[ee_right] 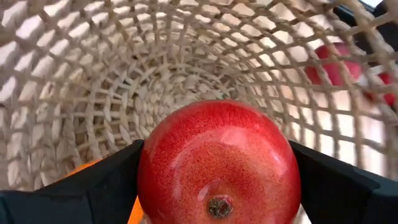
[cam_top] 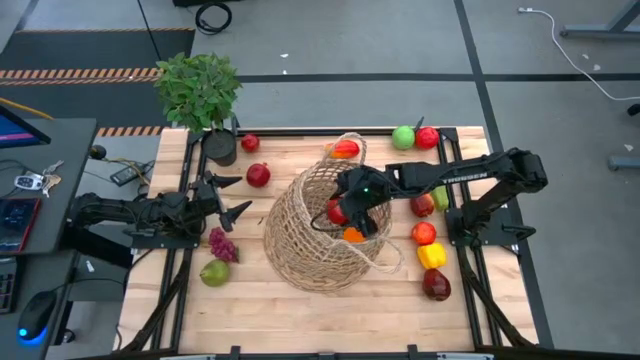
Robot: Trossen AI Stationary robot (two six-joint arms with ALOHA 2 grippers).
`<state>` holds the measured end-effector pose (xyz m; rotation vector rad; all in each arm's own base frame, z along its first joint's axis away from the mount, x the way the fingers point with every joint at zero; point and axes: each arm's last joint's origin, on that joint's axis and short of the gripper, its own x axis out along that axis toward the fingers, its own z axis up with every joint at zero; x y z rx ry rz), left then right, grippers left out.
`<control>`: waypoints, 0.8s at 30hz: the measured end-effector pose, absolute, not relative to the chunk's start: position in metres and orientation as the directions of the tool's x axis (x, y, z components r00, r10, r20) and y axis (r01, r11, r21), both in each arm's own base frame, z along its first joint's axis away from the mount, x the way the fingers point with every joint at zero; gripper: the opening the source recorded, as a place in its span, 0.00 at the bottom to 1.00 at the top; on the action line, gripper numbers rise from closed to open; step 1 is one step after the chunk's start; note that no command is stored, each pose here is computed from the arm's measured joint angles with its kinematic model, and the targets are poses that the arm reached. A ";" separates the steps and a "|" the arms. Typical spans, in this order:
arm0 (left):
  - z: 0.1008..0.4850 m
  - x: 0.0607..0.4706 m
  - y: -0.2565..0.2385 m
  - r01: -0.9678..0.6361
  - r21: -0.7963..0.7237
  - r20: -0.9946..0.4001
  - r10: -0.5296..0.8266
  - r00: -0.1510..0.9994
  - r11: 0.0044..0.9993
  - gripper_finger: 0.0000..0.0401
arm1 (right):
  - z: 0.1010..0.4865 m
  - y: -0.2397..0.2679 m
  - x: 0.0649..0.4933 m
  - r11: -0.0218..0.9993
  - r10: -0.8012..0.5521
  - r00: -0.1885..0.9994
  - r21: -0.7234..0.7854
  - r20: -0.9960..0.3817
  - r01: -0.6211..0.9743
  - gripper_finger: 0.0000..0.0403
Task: Build produce basket
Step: Put the red pomegranate into the brown basket
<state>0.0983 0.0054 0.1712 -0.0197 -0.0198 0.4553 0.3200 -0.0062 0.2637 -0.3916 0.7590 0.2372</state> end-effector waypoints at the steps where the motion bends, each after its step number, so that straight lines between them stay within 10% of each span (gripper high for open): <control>1: 0.171 0.098 0.005 -0.437 -0.025 0.016 0.438 0.899 0.899 0.99 | 0.261 -0.007 0.320 0.908 0.081 0.713 -0.243 -0.696 -0.340 0.93; 24: 0.171 0.098 0.005 -0.440 -0.025 0.016 0.440 0.898 0.898 0.99 | 0.238 -0.011 0.326 0.959 0.003 0.886 -0.251 -0.464 -0.135 0.94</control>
